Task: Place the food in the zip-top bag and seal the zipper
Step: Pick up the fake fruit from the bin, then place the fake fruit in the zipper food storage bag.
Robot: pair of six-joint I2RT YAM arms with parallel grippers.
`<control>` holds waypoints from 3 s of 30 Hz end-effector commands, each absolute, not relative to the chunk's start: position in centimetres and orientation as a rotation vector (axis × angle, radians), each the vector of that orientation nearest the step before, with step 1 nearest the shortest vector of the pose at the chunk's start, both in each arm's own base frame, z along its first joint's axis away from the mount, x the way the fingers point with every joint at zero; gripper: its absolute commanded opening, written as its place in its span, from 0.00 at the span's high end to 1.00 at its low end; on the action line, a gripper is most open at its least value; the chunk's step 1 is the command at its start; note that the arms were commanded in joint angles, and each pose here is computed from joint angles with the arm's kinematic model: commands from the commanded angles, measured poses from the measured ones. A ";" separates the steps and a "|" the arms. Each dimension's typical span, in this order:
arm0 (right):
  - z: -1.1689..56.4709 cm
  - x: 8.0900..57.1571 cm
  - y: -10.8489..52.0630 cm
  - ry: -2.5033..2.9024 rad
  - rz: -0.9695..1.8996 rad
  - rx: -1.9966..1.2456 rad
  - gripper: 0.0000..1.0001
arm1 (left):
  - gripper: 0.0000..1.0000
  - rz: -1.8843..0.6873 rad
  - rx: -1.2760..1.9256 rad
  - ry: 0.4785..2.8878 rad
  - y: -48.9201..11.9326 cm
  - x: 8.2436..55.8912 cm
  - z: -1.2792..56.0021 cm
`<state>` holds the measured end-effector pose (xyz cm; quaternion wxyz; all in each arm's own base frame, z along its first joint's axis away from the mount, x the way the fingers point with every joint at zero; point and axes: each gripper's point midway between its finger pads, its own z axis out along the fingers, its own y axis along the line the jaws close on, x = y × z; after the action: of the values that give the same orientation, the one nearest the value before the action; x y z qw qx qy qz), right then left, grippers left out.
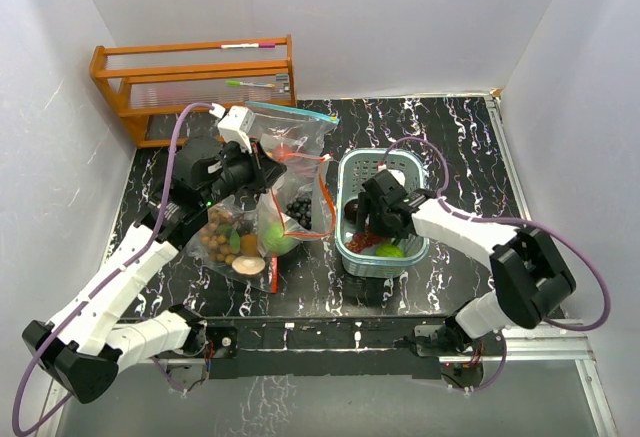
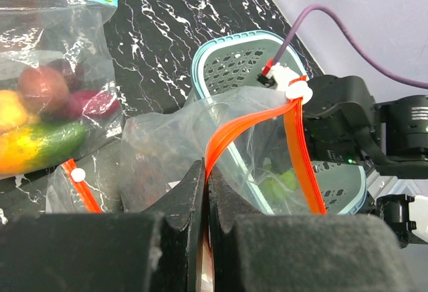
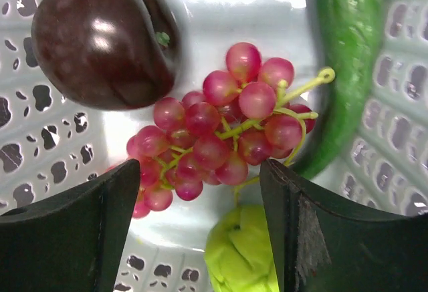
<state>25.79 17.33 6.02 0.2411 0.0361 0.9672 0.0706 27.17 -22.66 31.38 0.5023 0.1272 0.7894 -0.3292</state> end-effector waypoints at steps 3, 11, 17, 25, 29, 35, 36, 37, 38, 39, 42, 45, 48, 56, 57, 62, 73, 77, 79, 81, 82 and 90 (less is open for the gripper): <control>5.2 28.1 20.1 2.569 0.334 0.105 0.31 | 1.00 -0.793 0.321 1.838 -22.1 26.4 33.8; 4.0 27.1 18.4 2.585 0.258 0.112 0.90 | 1.00 -0.804 0.329 1.855 -22.2 26.0 33.1; 8.5 28.0 17.9 2.481 0.249 0.062 0.92 | 1.00 -0.812 0.328 1.861 -22.4 26.1 32.6; 20.1 29.1 17.3 2.254 0.311 0.006 0.92 | 1.00 -0.806 0.319 1.876 -22.5 26.4 31.8; 25.5 28.5 17.4 2.143 0.376 -0.097 0.92 | 1.00 -0.810 0.308 1.884 -22.7 26.8 31.2; 34.8 26.8 19.7 1.920 0.588 -0.281 0.92 | 1.00 -0.833 0.303 1.913 -23.6 27.5 29.8; 35.9 26.5 20.3 1.890 0.625 -0.325 0.92 | 1.00 -0.840 0.300 1.918 -23.8 27.7 29.7; 36.9 26.1 21.1 1.860 0.666 -0.376 0.92 | 1.00 -0.847 0.300 1.924 -24.1 27.8 29.5; 37.6 25.7 21.8 1.830 0.704 -0.430 0.92 | 1.00 -0.857 0.303 1.928 -24.3 27.9 29.4; 38.1 25.4 22.5 1.804 0.739 -0.478 0.92 | 1.00 -0.868 0.307 1.931 -24.6 28.0 29.3; 38.5 24.8 24.2 1.773 0.819 -0.575 0.91 | 1.00 -0.884 0.314 1.931 -25.1 28.3 29.5; 38.1 24.5 25.6 1.768 0.893 -0.635 0.91 | 1.00 -0.875 0.313 1.929 -25.1 28.5 29.4; 37.9 24.2 26.9 1.746 0.960 -0.667 0.91 | 1.00 -0.874 0.315 1.931 -25.2 28.7 29.2; 34.6 23.3 29.6 1.809 1.007 -0.742 0.91 | 1.00 -0.893 0.320 1.941 -25.7 28.9 28.8; 34.2 23.0 29.9 1.815 1.019 -0.756 0.90 | 1.00 -0.891 0.320 1.940 -25.7 28.9 28.8; 31.1 22.6 31.6 1.895 0.993 -0.785 0.80 | 1.00 -0.885 0.321 1.943 -25.6 28.9 28.7; 30.1 25.0 29.0 1.985 0.775 -0.606 0.02 | 1.00 -0.870 0.327 1.939 -25.2 28.5 28.8; 32.9 25.1 27.9 1.926 0.760 -0.538 0.02 | 1.00 -0.876 0.332 1.946 -25.2 28.4 28.6; 33.5 25.7 26.5 1.930 0.702 -0.452 0.02 | 1.00 -0.888 0.341 1.949 -25.3 28.1 28.9; 33.2 26.7 24.6 1.964 0.593 -0.344 0.02 | 1.00 -0.896 0.346 1.939 -25.1 27.7 29.7; 32.6 27.1 23.6 1.994 0.536 -0.286 0.02 | 1.00 -0.897 0.347 1.928 -25.0 27.4 30.3; 26.3 28.1 19.9 2.190 0.309 -0.060 0.03 | 1.00 -0.827 0.350 1.822 -22.9 26.5 35.4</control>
<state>27.26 22.13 28.41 0.4582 -0.0899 0.8671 0.1736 27.49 -24.01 28.92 0.4598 0.1343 0.8096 -0.3393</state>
